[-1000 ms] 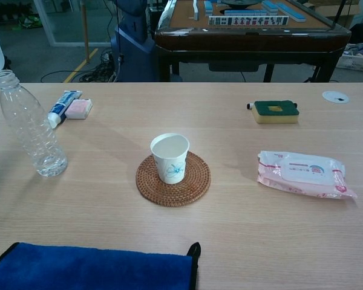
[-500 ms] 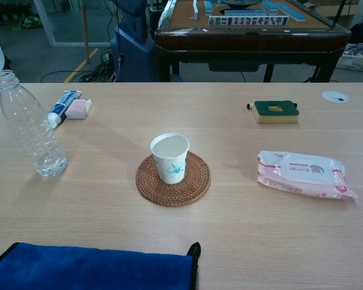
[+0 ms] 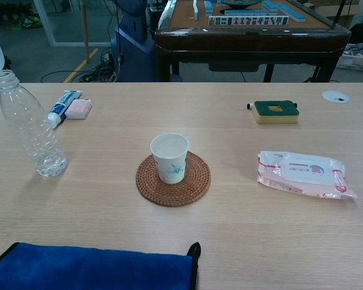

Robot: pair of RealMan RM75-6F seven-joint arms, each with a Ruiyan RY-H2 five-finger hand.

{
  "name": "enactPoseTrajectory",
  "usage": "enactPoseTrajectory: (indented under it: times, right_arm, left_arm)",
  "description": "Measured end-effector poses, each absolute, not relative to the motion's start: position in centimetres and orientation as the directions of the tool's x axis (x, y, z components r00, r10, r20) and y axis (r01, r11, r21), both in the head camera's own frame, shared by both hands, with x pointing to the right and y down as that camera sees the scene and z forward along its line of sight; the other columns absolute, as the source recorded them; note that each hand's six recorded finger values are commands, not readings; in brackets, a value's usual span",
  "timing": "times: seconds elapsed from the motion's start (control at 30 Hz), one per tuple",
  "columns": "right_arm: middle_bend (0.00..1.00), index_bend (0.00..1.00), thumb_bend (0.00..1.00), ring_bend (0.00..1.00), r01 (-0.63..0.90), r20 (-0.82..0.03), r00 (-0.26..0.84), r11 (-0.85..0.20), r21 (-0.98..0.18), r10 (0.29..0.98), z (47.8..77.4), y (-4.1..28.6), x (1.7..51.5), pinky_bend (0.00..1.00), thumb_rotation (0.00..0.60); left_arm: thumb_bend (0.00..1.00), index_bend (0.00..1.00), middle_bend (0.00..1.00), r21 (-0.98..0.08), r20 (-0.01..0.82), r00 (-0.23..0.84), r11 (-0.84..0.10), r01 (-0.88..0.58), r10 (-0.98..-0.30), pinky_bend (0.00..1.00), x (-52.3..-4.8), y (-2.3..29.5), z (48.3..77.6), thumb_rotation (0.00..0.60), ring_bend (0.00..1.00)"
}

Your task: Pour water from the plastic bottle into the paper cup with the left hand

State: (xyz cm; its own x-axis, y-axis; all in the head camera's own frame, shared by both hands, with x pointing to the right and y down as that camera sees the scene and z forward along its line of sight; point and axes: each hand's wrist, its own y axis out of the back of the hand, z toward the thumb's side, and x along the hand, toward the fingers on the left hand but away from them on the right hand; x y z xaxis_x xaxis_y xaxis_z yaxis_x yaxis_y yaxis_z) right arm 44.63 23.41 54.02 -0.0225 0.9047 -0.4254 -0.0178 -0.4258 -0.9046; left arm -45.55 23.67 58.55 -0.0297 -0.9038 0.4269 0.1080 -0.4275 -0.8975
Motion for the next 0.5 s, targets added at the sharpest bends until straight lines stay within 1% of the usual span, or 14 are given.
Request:
enactPoseTrajectory:
  times: [0.13, 0.23, 0.5]
  right_arm:
    - [0.39, 0.36, 0.05, 0.25, -0.016, -0.419, -0.013, -0.419, -0.908, 0.908, 53.8, 23.4, 44.4, 0.48, 0.6]
    - [0.39, 0.36, 0.05, 0.25, -0.012, -0.416, -0.01, -0.417, -0.909, 0.909, 53.6, 23.4, 44.4, 0.48, 0.6]
    - [0.39, 0.36, 0.05, 0.25, 0.005, -0.428, -0.027, -0.428, -0.904, 0.904, 53.7, 23.2, 45.0, 0.48, 0.6]
  left_arm:
    - [0.05, 0.37, 0.28, -0.881, 0.434, -0.027, -0.43, 0.196, -0.9, 0.19, -44.7, 24.7, 58.3, 0.6, 0.16]
    - [0.05, 0.37, 0.28, -0.88, 0.435, -0.015, -0.429, 0.204, -0.9, 0.19, -44.1, 25.3, 58.3, 0.6, 0.16]
    - [0.05, 0.37, 0.28, -0.863, 0.465, -0.022, -0.459, 0.208, -0.885, 0.19, -44.0, 25.7, 59.4, 0.6, 0.16]
